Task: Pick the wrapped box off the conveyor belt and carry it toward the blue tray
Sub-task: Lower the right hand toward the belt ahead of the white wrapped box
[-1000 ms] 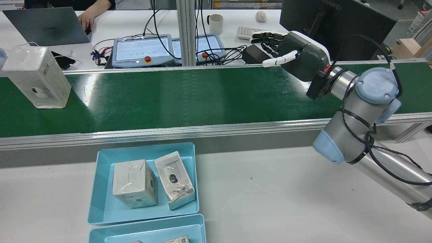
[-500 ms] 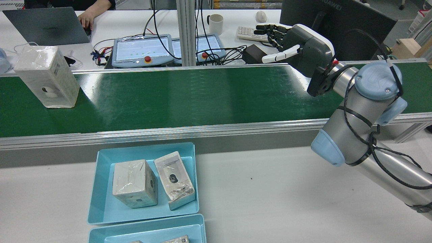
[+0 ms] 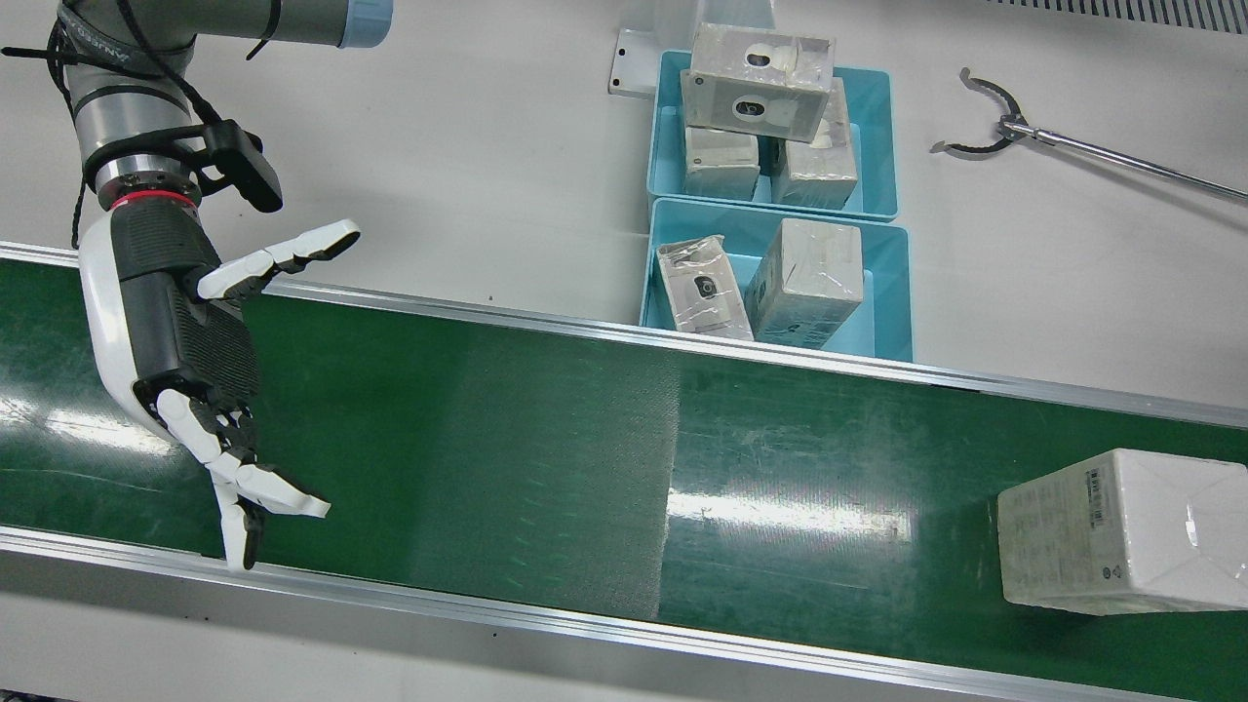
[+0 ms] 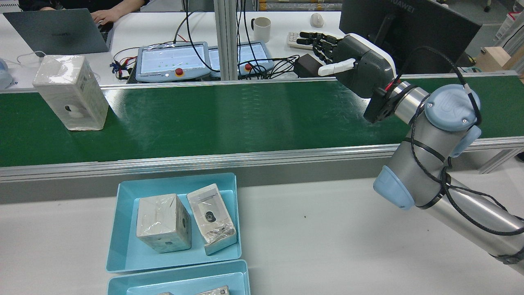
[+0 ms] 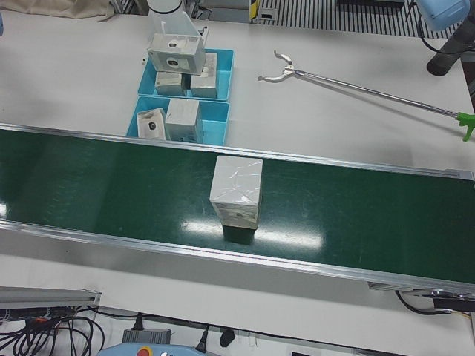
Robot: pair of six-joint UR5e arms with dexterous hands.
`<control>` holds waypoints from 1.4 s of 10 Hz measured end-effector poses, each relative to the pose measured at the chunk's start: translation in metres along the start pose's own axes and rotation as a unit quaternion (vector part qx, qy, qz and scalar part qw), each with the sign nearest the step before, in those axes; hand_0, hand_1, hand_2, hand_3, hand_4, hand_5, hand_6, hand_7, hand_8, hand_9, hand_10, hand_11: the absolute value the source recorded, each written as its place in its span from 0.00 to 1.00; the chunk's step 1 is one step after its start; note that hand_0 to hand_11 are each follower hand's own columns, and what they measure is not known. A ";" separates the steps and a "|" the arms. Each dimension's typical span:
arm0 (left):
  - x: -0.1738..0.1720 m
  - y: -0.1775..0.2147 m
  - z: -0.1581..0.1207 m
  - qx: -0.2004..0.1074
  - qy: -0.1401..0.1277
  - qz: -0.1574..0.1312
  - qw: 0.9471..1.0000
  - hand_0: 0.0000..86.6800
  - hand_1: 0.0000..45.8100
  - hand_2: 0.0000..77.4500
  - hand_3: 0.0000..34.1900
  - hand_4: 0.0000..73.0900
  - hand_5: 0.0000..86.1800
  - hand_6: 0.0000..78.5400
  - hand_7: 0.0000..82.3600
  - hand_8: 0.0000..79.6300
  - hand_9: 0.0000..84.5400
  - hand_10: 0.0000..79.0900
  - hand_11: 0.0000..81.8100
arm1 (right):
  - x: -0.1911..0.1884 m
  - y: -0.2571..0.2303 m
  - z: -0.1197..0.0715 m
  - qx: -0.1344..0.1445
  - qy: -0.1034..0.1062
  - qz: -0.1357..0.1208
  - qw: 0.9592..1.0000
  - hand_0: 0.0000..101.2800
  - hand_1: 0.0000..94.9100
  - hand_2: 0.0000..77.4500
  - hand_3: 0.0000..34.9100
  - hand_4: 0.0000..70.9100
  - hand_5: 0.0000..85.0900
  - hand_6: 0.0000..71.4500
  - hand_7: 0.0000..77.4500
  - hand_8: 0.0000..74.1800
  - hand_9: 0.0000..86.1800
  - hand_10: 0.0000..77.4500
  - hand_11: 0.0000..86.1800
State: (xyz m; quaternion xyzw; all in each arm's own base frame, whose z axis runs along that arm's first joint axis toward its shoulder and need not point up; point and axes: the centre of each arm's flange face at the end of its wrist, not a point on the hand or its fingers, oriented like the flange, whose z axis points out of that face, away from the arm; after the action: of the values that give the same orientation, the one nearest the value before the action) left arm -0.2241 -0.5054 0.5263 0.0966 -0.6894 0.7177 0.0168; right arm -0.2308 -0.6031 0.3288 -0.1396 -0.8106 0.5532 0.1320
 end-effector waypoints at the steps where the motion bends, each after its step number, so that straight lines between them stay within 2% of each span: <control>1: 0.000 0.000 0.000 0.000 0.000 0.000 1.000 0.00 0.00 0.01 0.00 0.00 0.01 0.00 0.01 0.01 0.01 0.01 0.01 | 0.001 0.000 0.001 -0.005 0.001 0.001 1.000 0.46 0.10 0.10 0.01 0.22 0.18 0.10 0.25 0.00 0.03 0.00 0.02; 3: 0.000 0.000 0.000 0.000 0.000 0.000 1.000 0.00 0.00 0.01 0.00 0.00 0.01 0.00 0.01 0.01 0.01 0.01 0.00 | 0.003 -0.002 0.002 -0.008 0.002 0.001 1.000 0.46 0.12 0.11 0.00 0.25 0.19 0.11 0.26 0.00 0.03 0.00 0.01; 5: 0.000 0.000 0.000 0.000 0.000 0.000 1.000 0.00 0.00 0.01 0.00 0.00 0.01 0.00 0.01 0.01 0.00 0.01 0.00 | 0.007 -0.009 0.004 -0.002 0.004 0.004 1.000 0.46 0.14 0.18 0.00 0.25 0.19 0.11 0.27 0.00 0.03 0.04 0.04; 8: 0.000 0.000 0.000 0.000 0.000 0.000 1.000 0.00 0.00 0.01 0.00 0.00 0.01 0.00 0.01 0.01 0.00 0.00 0.00 | 0.015 -0.012 0.008 0.000 0.007 0.006 1.000 0.46 0.14 0.17 0.00 0.25 0.19 0.11 0.27 0.00 0.03 0.04 0.04; 11: 0.000 0.000 0.000 0.000 0.000 0.000 1.000 0.00 0.00 0.01 0.00 0.00 0.01 0.00 0.01 0.01 0.00 0.00 0.01 | 0.023 -0.026 0.017 -0.011 0.008 0.011 1.000 0.47 0.14 0.18 0.00 0.25 0.19 0.11 0.28 0.00 0.03 0.04 0.06; 13: 0.000 0.000 0.000 0.000 0.000 0.000 1.000 0.00 0.00 0.01 0.00 0.00 0.01 0.00 0.01 0.01 0.00 0.01 0.00 | 0.025 -0.028 0.020 -0.020 0.008 0.014 1.000 0.48 0.17 0.19 0.00 0.28 0.20 0.14 0.31 0.00 0.04 0.04 0.08; 14: 0.000 0.000 0.000 0.000 0.000 0.000 1.000 0.00 0.00 0.01 0.00 0.00 0.01 0.00 0.01 0.01 0.01 0.01 0.00 | 0.022 -0.023 0.020 -0.026 0.008 0.016 1.000 0.48 0.17 0.20 0.00 0.30 0.21 0.14 0.31 0.02 0.04 0.01 0.07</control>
State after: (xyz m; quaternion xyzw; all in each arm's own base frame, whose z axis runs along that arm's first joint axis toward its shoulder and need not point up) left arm -0.2241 -0.5054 0.5263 0.0966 -0.6894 0.7177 0.0168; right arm -0.2606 -0.6198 0.3450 -0.1602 -0.8212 0.5330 0.1259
